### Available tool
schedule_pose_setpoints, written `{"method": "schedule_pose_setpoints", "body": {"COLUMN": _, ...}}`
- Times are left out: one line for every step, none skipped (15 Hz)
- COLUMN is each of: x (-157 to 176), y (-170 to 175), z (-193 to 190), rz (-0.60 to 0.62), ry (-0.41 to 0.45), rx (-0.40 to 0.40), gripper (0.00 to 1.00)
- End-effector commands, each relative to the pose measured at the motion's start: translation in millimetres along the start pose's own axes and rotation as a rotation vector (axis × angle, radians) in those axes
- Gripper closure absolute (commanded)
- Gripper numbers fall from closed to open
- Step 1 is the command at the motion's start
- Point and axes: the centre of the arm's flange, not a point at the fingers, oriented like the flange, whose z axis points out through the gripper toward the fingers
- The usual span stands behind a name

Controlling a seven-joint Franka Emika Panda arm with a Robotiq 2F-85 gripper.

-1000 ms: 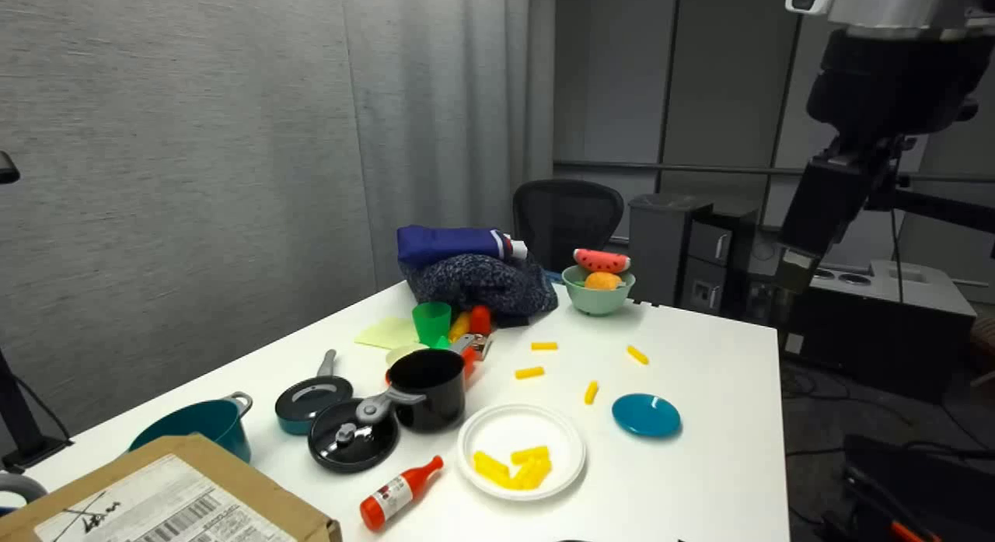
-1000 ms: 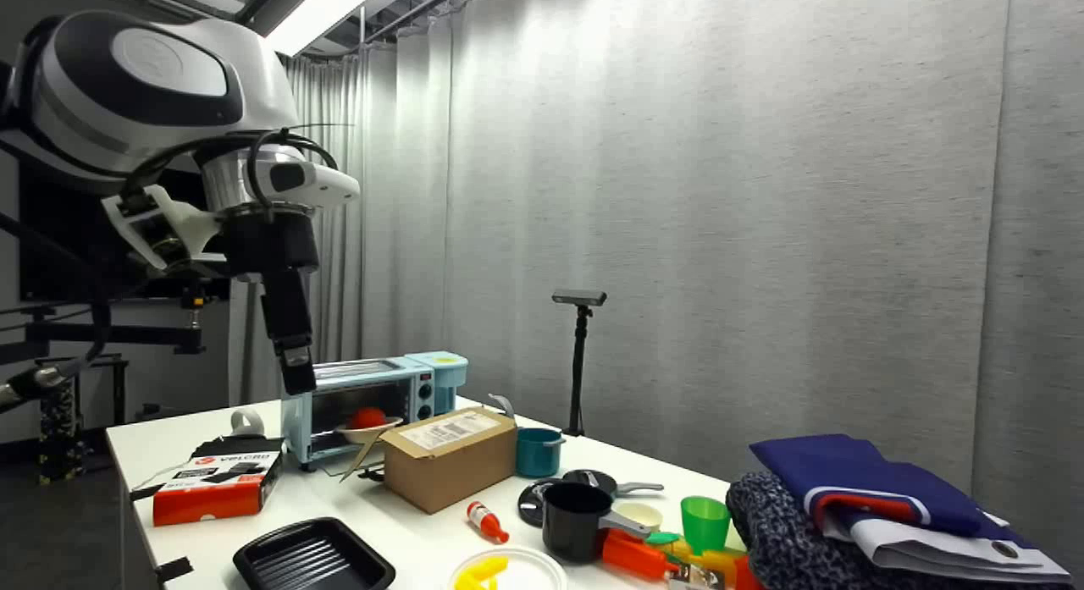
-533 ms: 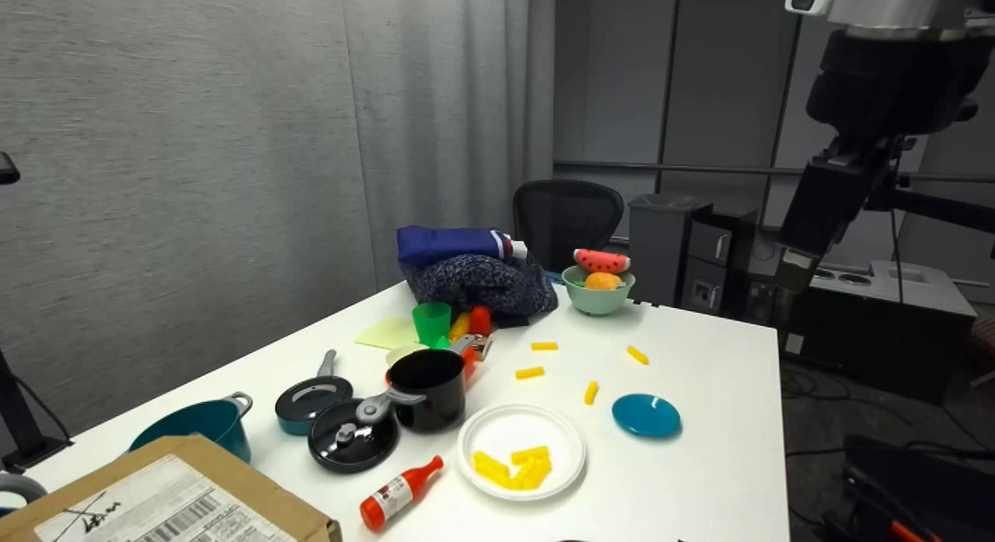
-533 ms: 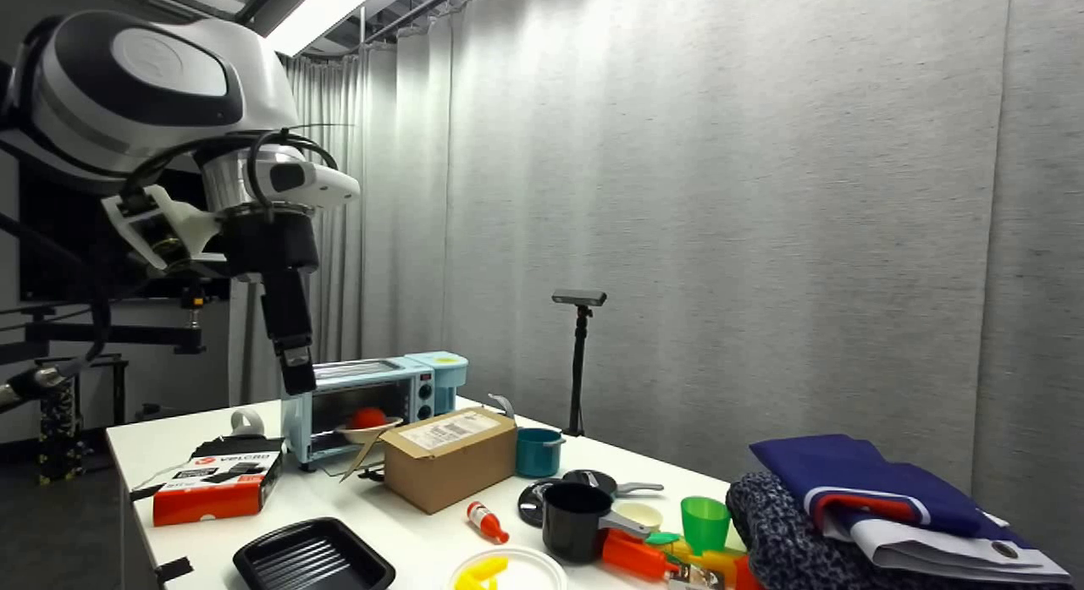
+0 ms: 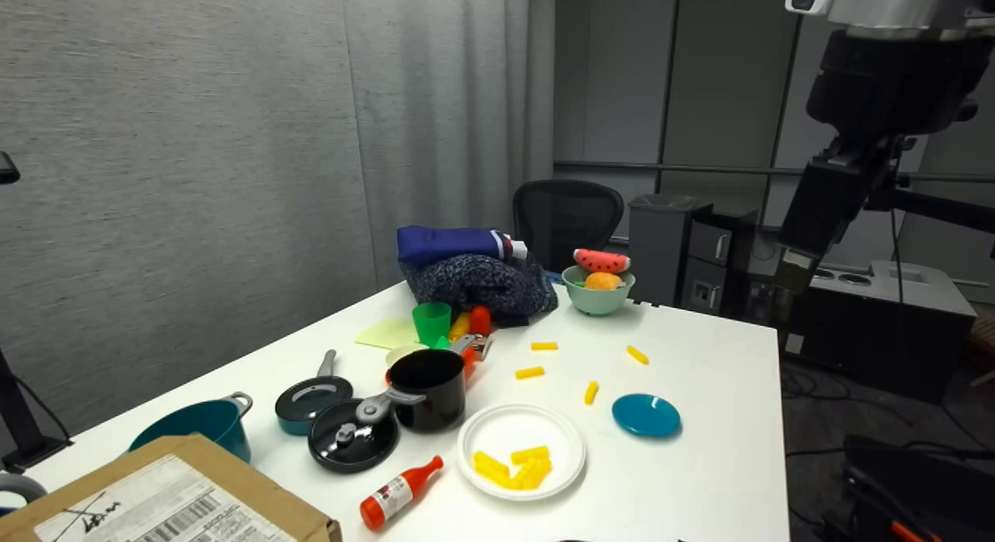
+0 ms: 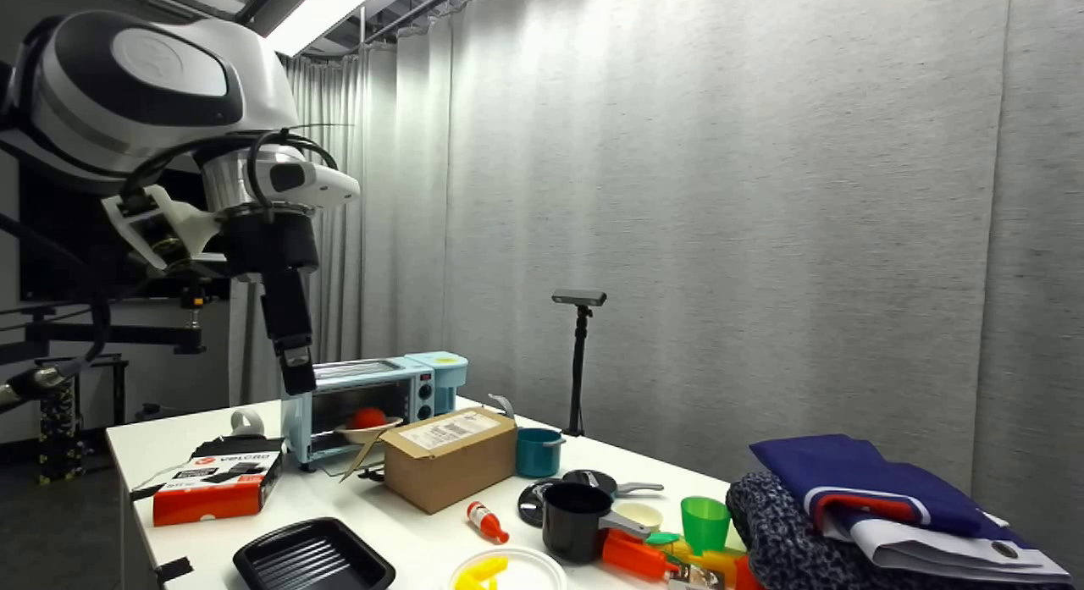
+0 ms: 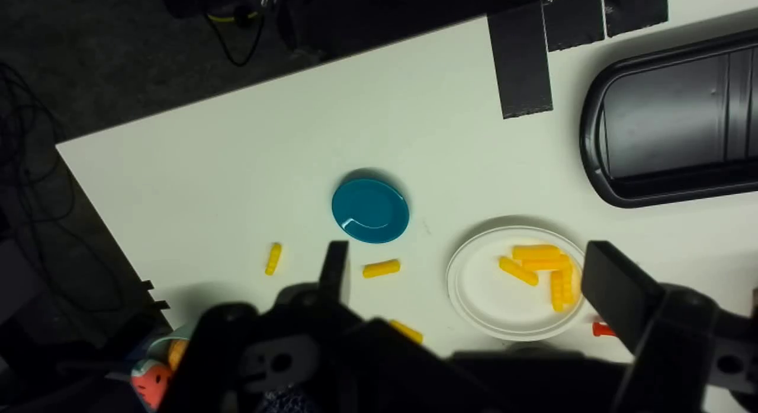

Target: Pick up the fries plush toy and put them on the plate

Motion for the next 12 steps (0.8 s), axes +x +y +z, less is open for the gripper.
{"method": "schedule_pose_setpoints", "body": {"x": 0.0, "y": 0.0, "z": 0.0, "rz": 0.000, "ry": 0.000, "rx": 0.000, "gripper": 0.00}}
{"method": "schedule_pose_setpoints", "body": {"x": 0.0, "y": 0.0, "z": 0.0, "rz": 0.000, "ry": 0.000, "rx": 0.000, "gripper": 0.00}}
{"method": "schedule_pose_setpoints", "body": {"x": 0.0, "y": 0.0, "z": 0.0, "rz": 0.000, "ry": 0.000, "rx": 0.000, "gripper": 0.00}}
{"method": "schedule_pose_setpoints", "body": {"x": 5.7, "y": 3.4, "z": 1.6, "rz": 0.019, "ry": -0.001, "rx": 0.002, "gripper": 0.00}}
{"method": "schedule_pose_setpoints", "body": {"x": 12.2, "y": 2.6, "z": 3.9, "rz": 0.030, "ry": 0.005, "rx": 0.003, "gripper": 0.00}}
{"method": "schedule_pose_setpoints", "body": {"x": 21.3, "y": 7.5, "z": 4.5, "rz": 0.049, "ry": 0.011, "rx": 0.012, "gripper": 0.00}}
{"method": "schedule_pose_setpoints", "body": {"x": 28.8, "y": 11.3, "z": 5.2, "rz": 0.062, "ry": 0.015, "rx": 0.021, "gripper": 0.00}}
{"method": "schedule_pose_setpoints", "body": {"x": 39.3, "y": 17.9, "z": 7.6, "rz": 0.082, "ry": 0.023, "rx": 0.028, "gripper": 0.00}}
{"method": "schedule_pose_setpoints", "body": {"x": 49.5, "y": 24.6, "z": 10.8, "rz": 0.098, "ry": 0.032, "rx": 0.039, "gripper": 0.00}}
{"method": "schedule_pose_setpoints", "body": {"x": 61.1, "y": 32.9, "z": 14.8, "rz": 0.129, "ry": 0.048, "rx": 0.046, "gripper": 0.00}}
{"method": "schedule_pose_setpoints", "body": {"x": 72.0, "y": 40.7, "z": 18.7, "rz": 0.165, "ry": 0.058, "rx": 0.054, "gripper": 0.00}}
{"method": "schedule_pose_setpoints", "body": {"x": 82.5, "y": 48.7, "z": 23.9, "rz": 0.212, "ry": 0.066, "rx": 0.059, "gripper": 0.00}}
